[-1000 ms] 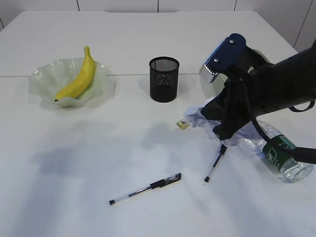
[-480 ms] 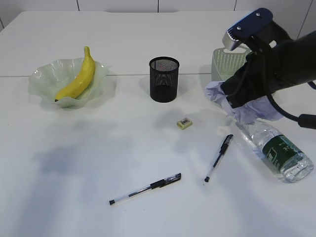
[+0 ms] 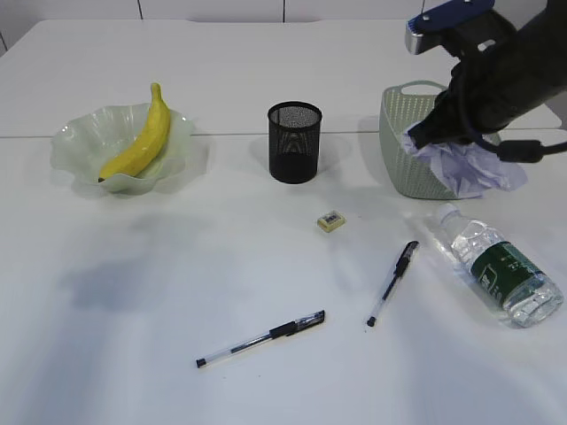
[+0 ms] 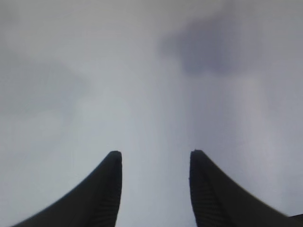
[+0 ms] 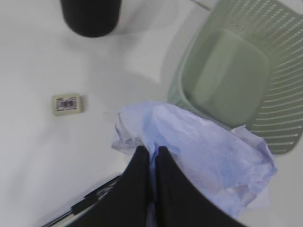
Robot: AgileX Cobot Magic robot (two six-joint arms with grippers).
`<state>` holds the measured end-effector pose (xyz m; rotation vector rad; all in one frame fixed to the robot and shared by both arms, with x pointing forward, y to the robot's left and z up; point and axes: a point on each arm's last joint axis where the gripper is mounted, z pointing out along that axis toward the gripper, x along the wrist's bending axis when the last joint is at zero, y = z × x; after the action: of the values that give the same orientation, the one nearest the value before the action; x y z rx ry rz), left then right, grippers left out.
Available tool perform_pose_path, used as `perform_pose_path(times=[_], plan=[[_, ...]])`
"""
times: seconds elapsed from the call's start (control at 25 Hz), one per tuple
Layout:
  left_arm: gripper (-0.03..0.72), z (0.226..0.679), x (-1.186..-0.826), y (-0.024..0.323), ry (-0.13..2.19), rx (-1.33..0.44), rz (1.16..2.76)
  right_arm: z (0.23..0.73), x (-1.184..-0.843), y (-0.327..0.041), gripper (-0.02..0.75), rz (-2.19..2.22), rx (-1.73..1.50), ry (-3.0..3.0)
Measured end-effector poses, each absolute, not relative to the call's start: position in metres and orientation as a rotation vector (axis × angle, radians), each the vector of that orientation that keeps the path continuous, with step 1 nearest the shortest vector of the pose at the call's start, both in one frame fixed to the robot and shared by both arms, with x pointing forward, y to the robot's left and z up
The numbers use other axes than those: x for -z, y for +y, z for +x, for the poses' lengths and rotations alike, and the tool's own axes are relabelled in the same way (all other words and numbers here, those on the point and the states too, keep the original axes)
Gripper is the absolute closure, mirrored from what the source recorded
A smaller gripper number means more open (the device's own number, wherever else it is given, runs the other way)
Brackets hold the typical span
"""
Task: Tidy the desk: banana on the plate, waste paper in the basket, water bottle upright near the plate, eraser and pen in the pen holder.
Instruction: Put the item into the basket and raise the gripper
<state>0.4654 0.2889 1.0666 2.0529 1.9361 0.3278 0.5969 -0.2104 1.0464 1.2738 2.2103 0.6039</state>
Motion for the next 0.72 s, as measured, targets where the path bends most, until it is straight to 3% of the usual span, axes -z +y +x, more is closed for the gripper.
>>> perform_pose_path(times=[0.32,0.72], plan=[[0.359,0.466,-1.067,0.289,1.933,-0.334,2.049,0.623,-1.068,-0.216,0.741,1.319,-0.543,2.058],[0.360,0.467,-1.067,0.289,1.927,-0.346,2.043,0.661,-1.060,-0.230,0.741,1.372,-0.521,1.996]])
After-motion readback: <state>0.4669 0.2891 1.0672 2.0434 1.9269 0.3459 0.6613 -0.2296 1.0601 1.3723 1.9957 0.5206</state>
